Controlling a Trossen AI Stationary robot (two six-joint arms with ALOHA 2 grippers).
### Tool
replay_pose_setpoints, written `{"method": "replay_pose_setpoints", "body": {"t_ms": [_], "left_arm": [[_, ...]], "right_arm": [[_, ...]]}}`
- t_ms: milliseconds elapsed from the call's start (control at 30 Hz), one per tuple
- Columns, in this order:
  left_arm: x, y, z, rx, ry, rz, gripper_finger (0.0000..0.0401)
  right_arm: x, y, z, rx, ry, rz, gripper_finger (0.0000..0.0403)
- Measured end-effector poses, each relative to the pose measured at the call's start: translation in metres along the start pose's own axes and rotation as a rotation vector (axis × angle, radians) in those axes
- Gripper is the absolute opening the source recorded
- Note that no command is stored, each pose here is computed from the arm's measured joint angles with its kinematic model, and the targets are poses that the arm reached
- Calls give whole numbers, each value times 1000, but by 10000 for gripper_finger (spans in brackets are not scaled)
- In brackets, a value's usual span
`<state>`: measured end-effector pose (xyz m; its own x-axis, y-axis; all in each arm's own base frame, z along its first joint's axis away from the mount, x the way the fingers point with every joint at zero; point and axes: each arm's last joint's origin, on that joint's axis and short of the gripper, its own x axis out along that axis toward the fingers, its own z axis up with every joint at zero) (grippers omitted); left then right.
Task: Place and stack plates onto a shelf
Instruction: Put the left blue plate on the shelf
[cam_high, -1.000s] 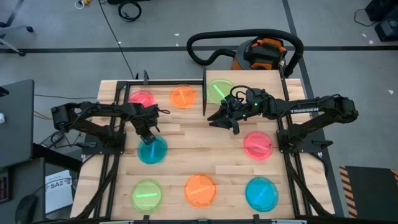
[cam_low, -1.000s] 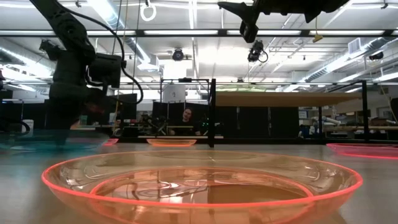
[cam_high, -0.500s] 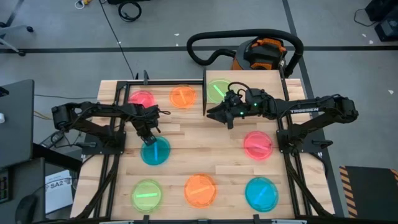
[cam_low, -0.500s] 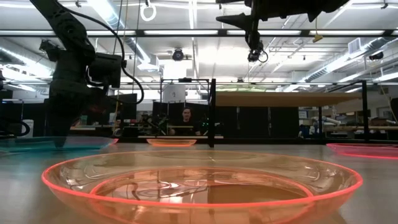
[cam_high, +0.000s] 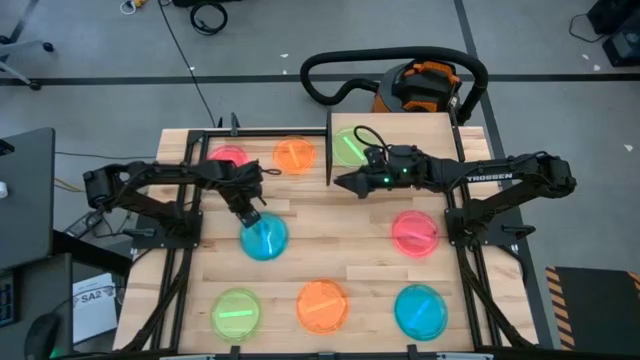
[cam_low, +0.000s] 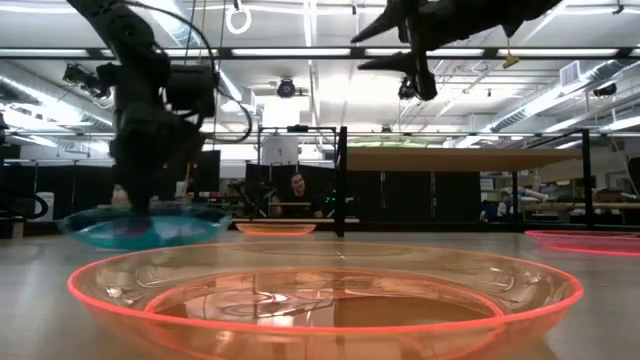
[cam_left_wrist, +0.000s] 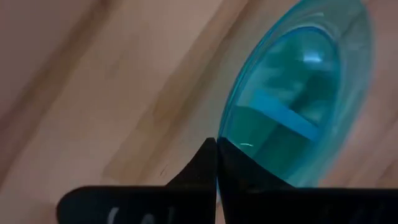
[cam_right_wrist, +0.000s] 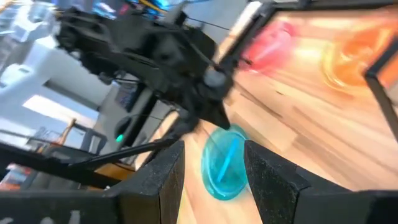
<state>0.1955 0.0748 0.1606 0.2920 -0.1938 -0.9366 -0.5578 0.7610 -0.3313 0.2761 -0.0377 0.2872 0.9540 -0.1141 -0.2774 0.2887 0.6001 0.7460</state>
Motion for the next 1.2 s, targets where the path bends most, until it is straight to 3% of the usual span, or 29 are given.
{"method": "replay_pose_setpoints", "body": {"t_ms": [167,600,833,1200], "left_arm": [[-22,-13,22,32,-104,-14,2],[-87,-44,67,131,-378,1,2],[-114,-55,78,155,-474,-1,2],[-125,-59,81,182,-511,-5,2]], "right_arm": [[0,-5,-3,45,16,-61,171],[2,-6,-4,64,20,-72,171],[11,-8,-10,58,1,-98,171],[40,-6,-23,48,-25,-2,171]]}}
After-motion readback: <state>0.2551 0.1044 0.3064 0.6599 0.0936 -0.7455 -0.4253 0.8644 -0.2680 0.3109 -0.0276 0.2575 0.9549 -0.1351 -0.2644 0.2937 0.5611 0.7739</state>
